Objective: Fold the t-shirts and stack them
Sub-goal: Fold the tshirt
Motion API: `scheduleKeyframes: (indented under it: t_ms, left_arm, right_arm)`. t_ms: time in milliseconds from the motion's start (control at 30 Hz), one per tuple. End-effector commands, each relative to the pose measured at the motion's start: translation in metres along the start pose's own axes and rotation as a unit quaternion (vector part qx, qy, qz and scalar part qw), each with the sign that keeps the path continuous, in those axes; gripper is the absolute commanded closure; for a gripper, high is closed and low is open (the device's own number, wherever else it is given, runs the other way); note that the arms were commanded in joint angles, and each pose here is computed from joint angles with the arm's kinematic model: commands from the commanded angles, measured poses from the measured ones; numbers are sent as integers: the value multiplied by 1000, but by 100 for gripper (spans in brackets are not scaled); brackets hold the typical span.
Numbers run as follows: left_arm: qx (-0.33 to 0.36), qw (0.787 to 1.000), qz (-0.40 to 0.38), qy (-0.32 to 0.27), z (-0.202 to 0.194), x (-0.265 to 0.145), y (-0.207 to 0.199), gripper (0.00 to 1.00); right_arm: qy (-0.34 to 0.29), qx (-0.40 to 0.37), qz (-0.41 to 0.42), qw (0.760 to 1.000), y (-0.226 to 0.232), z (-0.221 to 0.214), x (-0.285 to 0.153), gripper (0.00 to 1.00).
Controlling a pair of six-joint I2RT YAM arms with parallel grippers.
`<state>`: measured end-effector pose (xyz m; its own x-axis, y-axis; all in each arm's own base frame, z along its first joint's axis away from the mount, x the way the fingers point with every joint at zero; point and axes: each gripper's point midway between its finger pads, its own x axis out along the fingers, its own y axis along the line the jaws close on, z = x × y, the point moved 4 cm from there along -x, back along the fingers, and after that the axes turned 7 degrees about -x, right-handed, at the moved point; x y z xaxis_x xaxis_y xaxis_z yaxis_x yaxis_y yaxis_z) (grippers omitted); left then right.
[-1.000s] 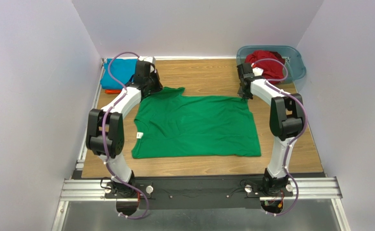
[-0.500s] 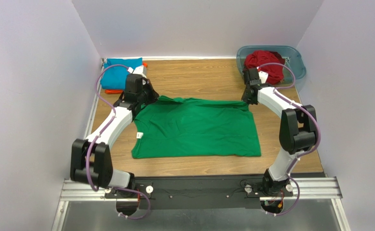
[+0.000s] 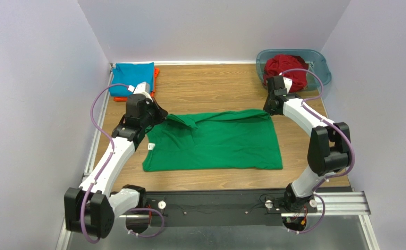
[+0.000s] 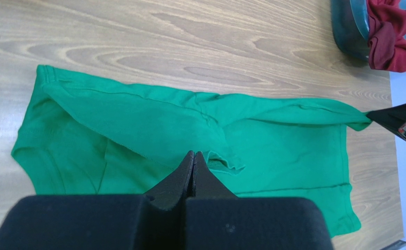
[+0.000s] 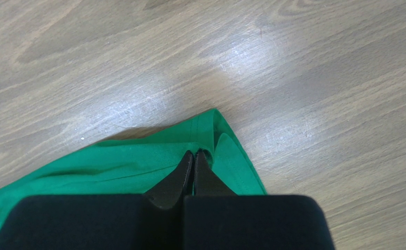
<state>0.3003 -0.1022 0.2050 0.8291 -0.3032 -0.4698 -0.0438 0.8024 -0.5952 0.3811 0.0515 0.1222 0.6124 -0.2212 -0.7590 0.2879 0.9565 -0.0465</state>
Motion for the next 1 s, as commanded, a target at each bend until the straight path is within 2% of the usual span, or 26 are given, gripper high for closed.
scheduleKeyframes:
  t_ms: [0, 600, 967]
  left_arm:
    - [-10, 1000, 7, 5, -7, -15, 2, 100]
    - [-21, 999, 12, -21, -9, -61, 2, 100]
    - [-33, 999, 17, -7, -25, -73, 10, 100]
  right_arm:
    - [-11, -6, 3, 1000, -5, 2, -8, 99]
    - [-12, -10, -2, 1000, -19, -15, -22, 97]
    - [-16, -1, -1, 1000, -26, -24, -32, 96]
